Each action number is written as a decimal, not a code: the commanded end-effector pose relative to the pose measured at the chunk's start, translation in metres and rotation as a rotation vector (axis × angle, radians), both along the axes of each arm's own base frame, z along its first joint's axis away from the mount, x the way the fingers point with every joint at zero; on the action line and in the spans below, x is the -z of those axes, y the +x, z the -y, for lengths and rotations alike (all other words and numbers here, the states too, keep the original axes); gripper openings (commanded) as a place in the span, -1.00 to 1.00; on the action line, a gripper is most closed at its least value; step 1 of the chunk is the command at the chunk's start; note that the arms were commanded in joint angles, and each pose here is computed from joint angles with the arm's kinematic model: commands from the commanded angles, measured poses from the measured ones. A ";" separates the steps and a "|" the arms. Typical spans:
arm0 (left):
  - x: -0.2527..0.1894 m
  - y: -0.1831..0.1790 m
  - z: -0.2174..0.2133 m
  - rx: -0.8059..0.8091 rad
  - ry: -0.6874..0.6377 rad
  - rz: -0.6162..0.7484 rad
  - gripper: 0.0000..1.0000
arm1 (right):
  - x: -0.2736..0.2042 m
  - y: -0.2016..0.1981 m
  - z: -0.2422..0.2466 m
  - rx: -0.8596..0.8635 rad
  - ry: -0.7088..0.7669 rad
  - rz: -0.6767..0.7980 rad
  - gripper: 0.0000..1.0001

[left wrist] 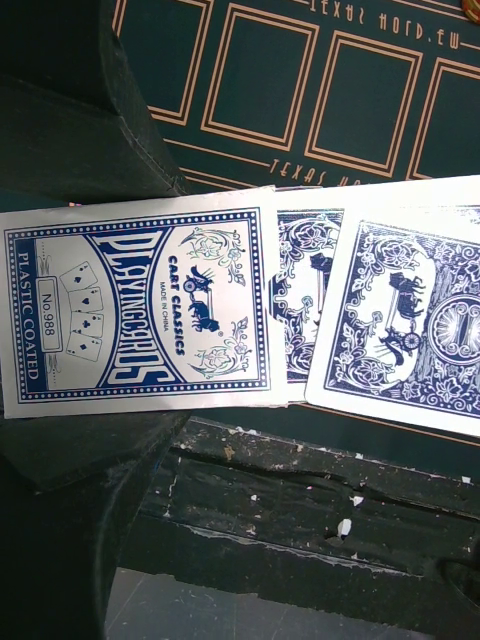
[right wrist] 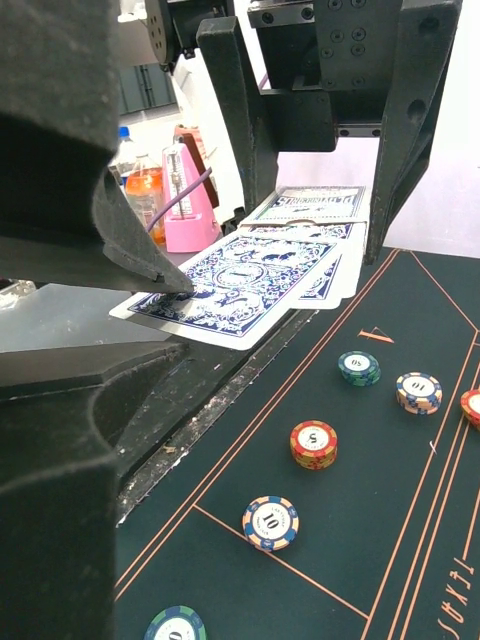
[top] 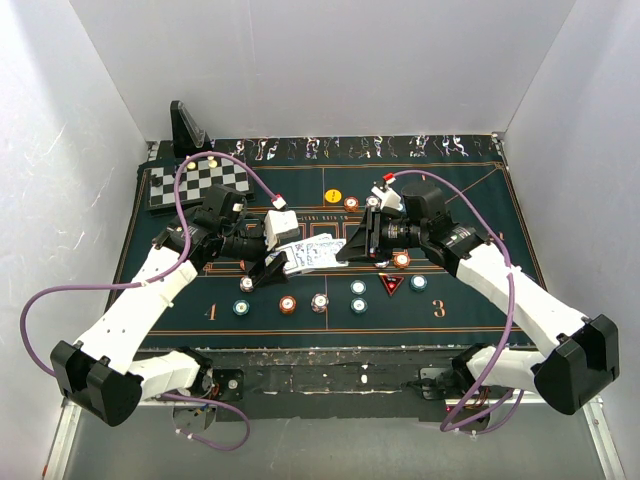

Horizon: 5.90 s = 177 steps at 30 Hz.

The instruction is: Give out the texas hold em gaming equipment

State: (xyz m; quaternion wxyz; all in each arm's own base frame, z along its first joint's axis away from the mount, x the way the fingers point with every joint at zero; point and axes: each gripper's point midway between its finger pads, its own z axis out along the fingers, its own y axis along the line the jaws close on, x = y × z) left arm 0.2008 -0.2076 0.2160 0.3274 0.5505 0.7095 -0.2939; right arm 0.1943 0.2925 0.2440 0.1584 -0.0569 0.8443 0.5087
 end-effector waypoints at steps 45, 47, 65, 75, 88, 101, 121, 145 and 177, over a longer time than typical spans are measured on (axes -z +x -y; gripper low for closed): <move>-0.034 -0.023 -0.005 0.025 -0.086 0.040 -0.79 | -0.083 0.113 0.042 0.122 0.202 0.096 -0.97; -0.039 -0.028 -0.006 0.027 -0.093 0.040 -0.79 | -0.066 0.130 0.036 0.118 0.194 0.072 -0.97; -0.051 -0.045 -0.013 0.013 -0.110 0.033 -0.79 | 0.081 0.153 -0.161 -0.154 0.132 -0.169 -0.97; -0.054 -0.047 -0.013 -0.001 -0.126 0.033 -0.78 | 0.134 0.170 -0.205 -0.042 0.114 -0.197 -0.97; -0.051 -0.052 -0.017 -0.003 -0.119 0.035 -0.78 | 0.186 0.178 -0.227 0.065 -0.004 -0.247 -0.94; -0.046 -0.055 -0.016 0.004 -0.122 0.016 -0.78 | 0.160 0.154 -0.185 0.079 -0.087 -0.158 0.63; -0.035 -0.050 -0.013 0.027 -0.107 0.002 -0.78 | -0.004 0.148 -0.036 0.149 0.046 0.001 0.80; -0.024 -0.040 -0.012 0.025 -0.080 0.006 -0.78 | -0.033 0.003 -0.039 -0.137 0.116 0.044 0.85; -0.028 -0.037 -0.011 0.015 -0.089 0.019 -0.79 | -0.032 -0.010 -0.033 -0.124 0.077 0.052 -0.18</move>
